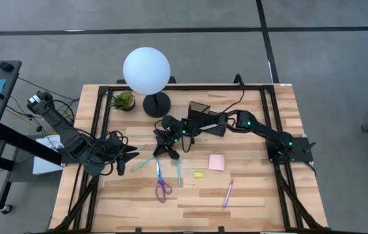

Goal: Pick and place office supplies into organizer
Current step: Put the blue pencil into the black desk organizer

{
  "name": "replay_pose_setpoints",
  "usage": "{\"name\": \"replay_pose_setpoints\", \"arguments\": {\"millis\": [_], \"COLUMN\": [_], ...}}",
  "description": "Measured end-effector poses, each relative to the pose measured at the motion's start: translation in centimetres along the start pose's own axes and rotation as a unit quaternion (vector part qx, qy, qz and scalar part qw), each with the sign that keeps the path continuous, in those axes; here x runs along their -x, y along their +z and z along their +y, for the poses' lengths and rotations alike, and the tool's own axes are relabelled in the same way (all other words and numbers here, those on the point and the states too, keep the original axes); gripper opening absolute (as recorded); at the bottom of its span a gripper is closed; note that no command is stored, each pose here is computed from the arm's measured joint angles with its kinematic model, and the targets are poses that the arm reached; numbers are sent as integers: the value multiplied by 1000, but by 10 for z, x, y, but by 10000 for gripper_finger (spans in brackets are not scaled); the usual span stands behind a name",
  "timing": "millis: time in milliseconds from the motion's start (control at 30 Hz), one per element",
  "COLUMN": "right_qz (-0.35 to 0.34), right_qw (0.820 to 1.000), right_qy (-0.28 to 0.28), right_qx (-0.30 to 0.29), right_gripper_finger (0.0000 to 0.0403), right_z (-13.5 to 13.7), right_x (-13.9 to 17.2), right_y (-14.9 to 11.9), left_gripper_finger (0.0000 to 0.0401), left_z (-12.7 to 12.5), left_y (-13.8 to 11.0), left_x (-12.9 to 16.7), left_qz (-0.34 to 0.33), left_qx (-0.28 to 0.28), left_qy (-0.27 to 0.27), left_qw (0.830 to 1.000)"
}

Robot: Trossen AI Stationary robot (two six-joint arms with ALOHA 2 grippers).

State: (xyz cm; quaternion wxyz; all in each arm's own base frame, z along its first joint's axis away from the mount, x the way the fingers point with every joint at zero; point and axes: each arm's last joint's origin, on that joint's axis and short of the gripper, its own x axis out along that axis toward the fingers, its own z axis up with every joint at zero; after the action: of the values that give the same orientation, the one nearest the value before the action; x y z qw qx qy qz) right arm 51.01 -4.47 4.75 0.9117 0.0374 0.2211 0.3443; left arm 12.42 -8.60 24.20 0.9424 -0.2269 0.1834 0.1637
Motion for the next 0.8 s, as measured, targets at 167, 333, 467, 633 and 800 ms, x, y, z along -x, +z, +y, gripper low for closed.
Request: {"name": "replay_pose_setpoints", "arguments": {"millis": [167, 333, 467, 633, 800], "right_qz": [10, 103, 209, 218, 110], "right_qw": [999, 987, 944, 926, 951], "right_qy": [3, -126, -256, -308, -289], "right_qx": [-51, -13, -15, 2, -3], "right_gripper_finger": [6, 3, 3, 3, 1], "right_z": [20, 56, 91, 141, 155], "right_x": [-1, 11, 30, 68, 71], "right_y": [27, 72, 98, 150, 180], "left_gripper_finger": [121, 121, 121, 121, 121], "left_z": [1, 7, 16, 26, 27], "left_y": [0, -3, -6, -10, -10], "left_x": [0, 0, 1, 3, 3], "left_qz": [-1, 5, 2, 11, 13], "left_qx": [-3, -33, -54, -59, -59], "left_qy": [4, 31, 72, 108, 110], "left_qw": [1000, 999, 996, 992, 992]}}
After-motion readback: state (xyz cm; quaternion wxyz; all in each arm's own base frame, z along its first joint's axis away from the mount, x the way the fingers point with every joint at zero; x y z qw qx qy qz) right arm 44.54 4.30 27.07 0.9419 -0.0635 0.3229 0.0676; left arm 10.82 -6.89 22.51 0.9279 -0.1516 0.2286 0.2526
